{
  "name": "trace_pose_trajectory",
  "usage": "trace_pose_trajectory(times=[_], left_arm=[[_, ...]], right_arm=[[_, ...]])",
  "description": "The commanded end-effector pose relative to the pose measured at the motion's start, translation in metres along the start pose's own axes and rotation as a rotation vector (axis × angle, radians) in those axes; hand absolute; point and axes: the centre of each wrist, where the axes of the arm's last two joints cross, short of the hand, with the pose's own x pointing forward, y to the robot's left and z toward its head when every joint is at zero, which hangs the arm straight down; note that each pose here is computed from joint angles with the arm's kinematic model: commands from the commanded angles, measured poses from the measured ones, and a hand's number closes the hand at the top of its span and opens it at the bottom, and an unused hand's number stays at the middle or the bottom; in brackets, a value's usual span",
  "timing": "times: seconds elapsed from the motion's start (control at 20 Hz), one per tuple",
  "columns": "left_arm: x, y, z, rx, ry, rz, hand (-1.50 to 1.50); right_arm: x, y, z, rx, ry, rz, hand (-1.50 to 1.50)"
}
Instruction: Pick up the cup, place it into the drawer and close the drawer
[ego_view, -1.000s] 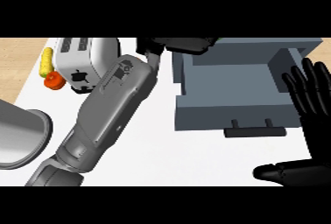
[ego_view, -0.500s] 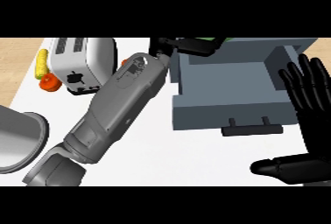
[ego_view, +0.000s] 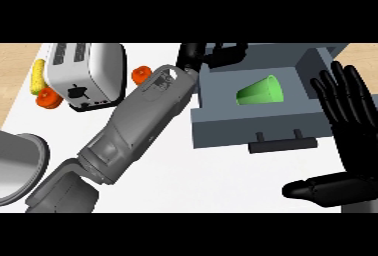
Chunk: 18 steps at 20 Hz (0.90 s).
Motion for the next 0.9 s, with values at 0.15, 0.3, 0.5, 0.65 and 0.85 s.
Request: trace_pose_trajectory(times=[0.15,0.3,0.5,0.65,0.85], left_arm=[[-0.007,-0.004,0.001,-0.012,0.027,-0.134,1.5],[-0.002,-0.007,-0.002,0.007,0.041,-0.197,-1.5],[-0.009,-0.008,0.005,-0.019,0.016,-0.131,-1.5],[-0.011,-0.011,0.011,-0.004,-0.004,-0.022,-1.5],[0.003,-0.014,0.006,-0.012,-0.071,0.066,-1.5]], right_arm=[[0.005,0.01,-0.006,0.028,-0.011,-0.021,-1.5],[0.013,0.003,-0.004,0.029,-0.018,-0.004,-1.5],[0.003,0.008,-0.003,0.027,-0.035,-0.048,-1.5],[0.003,0.007,-0.001,0.03,-0.044,-0.089,-1.5],[0.008,0.003,0.0,0.041,-0.027,-0.097,-1.5]])
